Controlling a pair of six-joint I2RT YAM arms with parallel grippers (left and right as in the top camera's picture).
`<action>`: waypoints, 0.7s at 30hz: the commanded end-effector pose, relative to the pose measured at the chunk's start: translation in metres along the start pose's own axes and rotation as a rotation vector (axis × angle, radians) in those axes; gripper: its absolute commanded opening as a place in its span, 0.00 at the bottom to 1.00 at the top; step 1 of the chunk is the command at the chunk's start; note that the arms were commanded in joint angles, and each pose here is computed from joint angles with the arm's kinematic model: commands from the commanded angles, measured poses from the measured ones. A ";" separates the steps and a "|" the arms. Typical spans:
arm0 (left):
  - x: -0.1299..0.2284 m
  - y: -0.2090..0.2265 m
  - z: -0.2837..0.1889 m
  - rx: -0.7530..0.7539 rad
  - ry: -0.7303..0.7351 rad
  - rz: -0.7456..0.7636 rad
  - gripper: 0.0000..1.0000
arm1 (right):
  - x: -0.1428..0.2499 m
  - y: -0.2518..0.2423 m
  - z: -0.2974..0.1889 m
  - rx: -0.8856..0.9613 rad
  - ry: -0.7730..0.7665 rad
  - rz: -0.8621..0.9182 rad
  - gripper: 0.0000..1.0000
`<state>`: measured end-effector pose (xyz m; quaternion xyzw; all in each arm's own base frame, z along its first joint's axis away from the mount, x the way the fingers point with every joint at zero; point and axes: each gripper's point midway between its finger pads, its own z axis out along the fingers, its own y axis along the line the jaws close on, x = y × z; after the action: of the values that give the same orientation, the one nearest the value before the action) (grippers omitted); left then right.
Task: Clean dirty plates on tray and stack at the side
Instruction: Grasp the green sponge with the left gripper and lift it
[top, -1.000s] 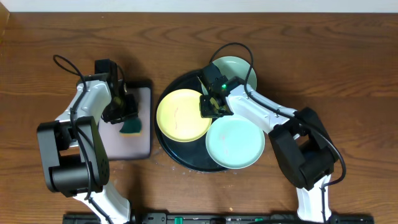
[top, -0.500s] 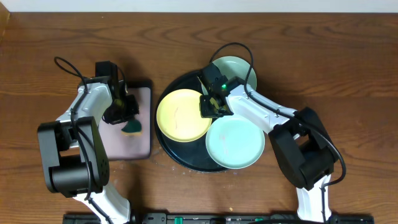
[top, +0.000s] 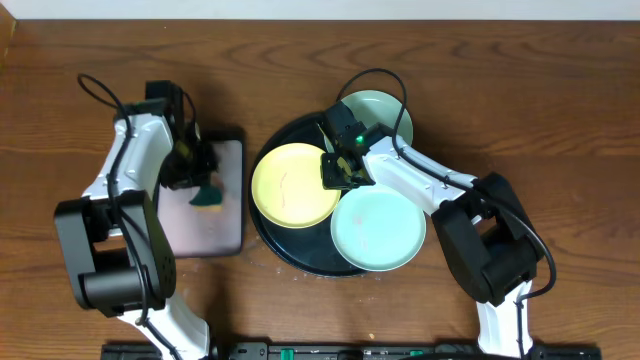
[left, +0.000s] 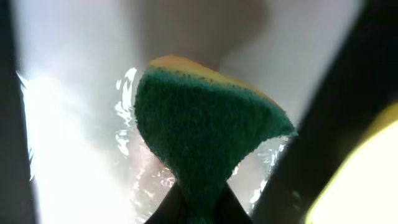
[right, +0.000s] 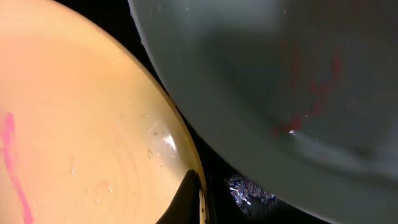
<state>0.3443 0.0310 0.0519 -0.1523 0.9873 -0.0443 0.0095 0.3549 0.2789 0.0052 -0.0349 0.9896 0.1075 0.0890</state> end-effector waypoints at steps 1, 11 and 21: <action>-0.011 -0.004 -0.034 0.008 -0.078 0.016 0.07 | 0.004 -0.001 0.012 0.025 0.010 -0.005 0.02; -0.012 0.005 -0.047 -0.050 -0.122 0.012 0.07 | 0.004 -0.001 0.012 0.025 0.010 -0.005 0.01; -0.012 0.006 -0.049 -0.054 -0.127 -0.022 0.07 | 0.004 -0.001 0.012 0.024 0.010 -0.005 0.01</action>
<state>0.3479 0.0419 0.0885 -0.1546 0.9865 -0.0153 0.0512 0.3550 0.2791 0.0053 -0.0350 0.9896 0.1077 0.0890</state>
